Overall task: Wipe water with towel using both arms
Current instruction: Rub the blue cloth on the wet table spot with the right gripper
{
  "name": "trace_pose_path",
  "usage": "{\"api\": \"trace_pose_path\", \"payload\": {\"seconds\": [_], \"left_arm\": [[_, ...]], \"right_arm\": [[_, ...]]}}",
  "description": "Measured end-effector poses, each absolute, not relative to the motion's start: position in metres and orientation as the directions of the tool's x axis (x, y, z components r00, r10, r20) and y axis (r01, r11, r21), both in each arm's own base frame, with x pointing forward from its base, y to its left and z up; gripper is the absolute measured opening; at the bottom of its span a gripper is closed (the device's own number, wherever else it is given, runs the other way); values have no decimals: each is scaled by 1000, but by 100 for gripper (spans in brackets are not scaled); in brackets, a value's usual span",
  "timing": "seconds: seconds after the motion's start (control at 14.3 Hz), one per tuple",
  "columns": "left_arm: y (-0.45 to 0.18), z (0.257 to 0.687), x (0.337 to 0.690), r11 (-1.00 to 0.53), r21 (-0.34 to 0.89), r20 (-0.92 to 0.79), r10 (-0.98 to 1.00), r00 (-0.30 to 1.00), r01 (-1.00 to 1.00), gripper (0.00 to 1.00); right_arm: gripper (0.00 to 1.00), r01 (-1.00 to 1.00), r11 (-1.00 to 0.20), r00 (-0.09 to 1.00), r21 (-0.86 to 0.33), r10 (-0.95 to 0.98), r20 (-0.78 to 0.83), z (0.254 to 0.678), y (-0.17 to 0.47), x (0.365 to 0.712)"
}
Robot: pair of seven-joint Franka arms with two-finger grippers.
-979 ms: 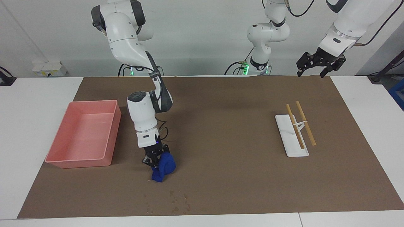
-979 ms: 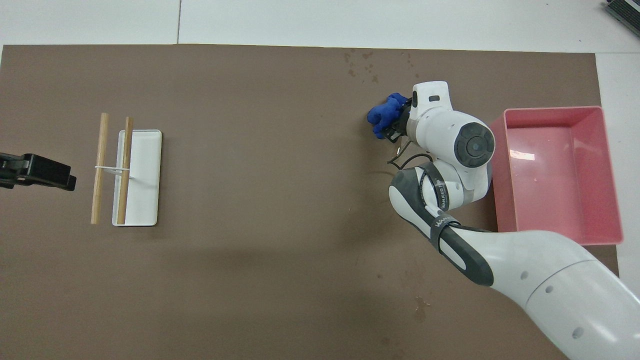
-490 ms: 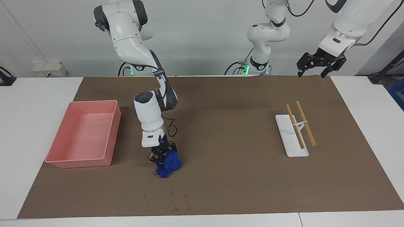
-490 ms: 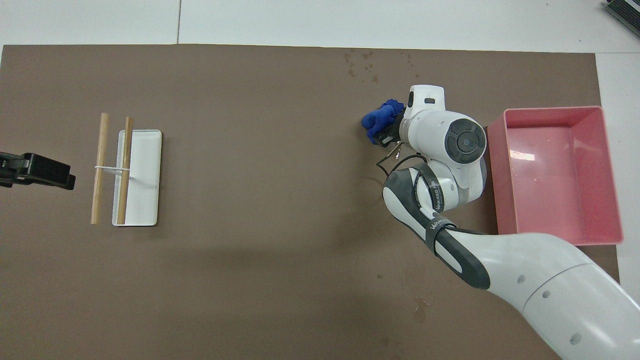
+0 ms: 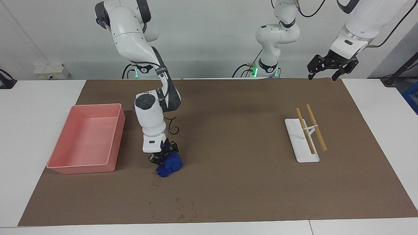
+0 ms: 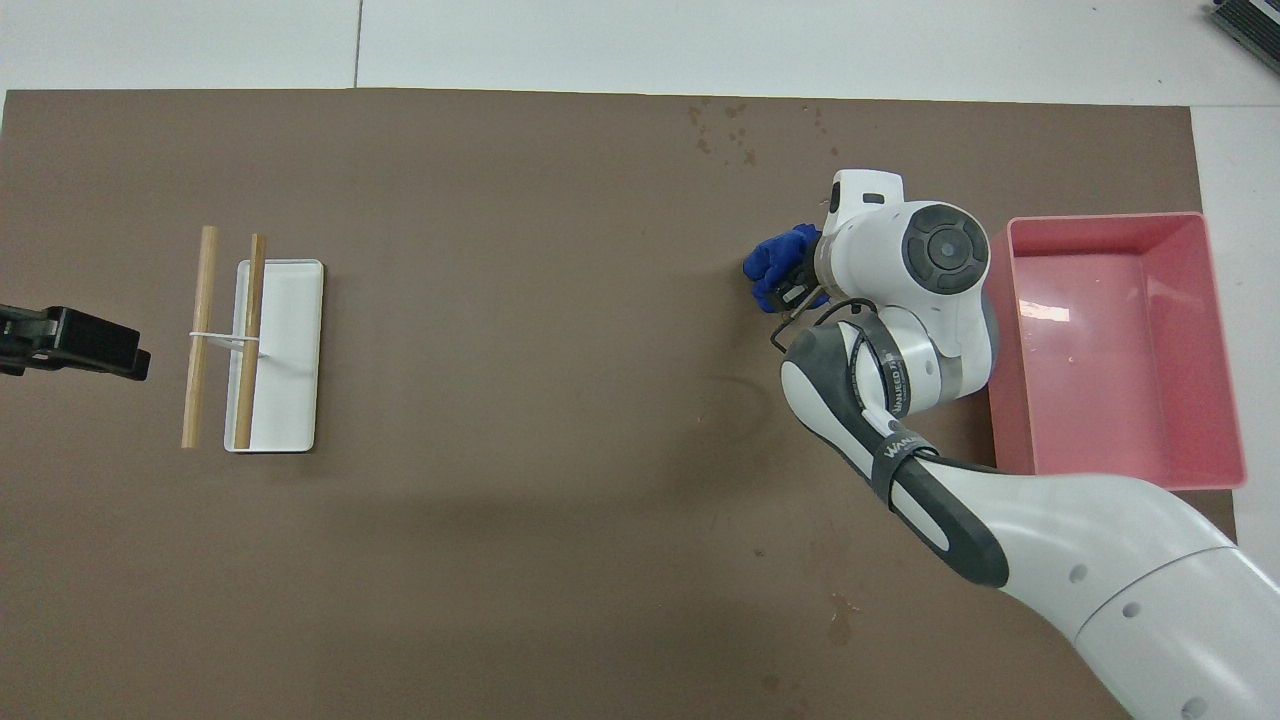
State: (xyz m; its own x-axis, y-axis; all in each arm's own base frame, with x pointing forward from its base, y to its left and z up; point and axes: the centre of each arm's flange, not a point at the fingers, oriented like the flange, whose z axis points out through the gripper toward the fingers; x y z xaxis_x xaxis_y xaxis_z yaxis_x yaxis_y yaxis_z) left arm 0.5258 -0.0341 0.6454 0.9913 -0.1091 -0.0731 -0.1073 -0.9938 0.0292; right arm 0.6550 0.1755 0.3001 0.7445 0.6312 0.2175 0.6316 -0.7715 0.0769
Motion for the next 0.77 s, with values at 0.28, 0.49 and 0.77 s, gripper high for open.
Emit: {"api": "trace_pose_path", "payload": {"seconds": [0.28, 0.49, 0.77], "left_arm": [[-34, 645, 526, -994, 29, -73, -109, 991, -107, 100], [-34, 645, 526, -994, 29, -73, -109, 991, -107, 100], [-34, 645, 526, -994, 29, -73, -109, 991, -107, 100]], "right_arm": [[13, 594, -804, 798, -31, 583, 151, 303, 175, 644], [13, 595, -802, 800, -43, 586, 132, 303, 177, 641], [13, 659, -750, 731, 56, 657, 184, 305, 170, 649]]}}
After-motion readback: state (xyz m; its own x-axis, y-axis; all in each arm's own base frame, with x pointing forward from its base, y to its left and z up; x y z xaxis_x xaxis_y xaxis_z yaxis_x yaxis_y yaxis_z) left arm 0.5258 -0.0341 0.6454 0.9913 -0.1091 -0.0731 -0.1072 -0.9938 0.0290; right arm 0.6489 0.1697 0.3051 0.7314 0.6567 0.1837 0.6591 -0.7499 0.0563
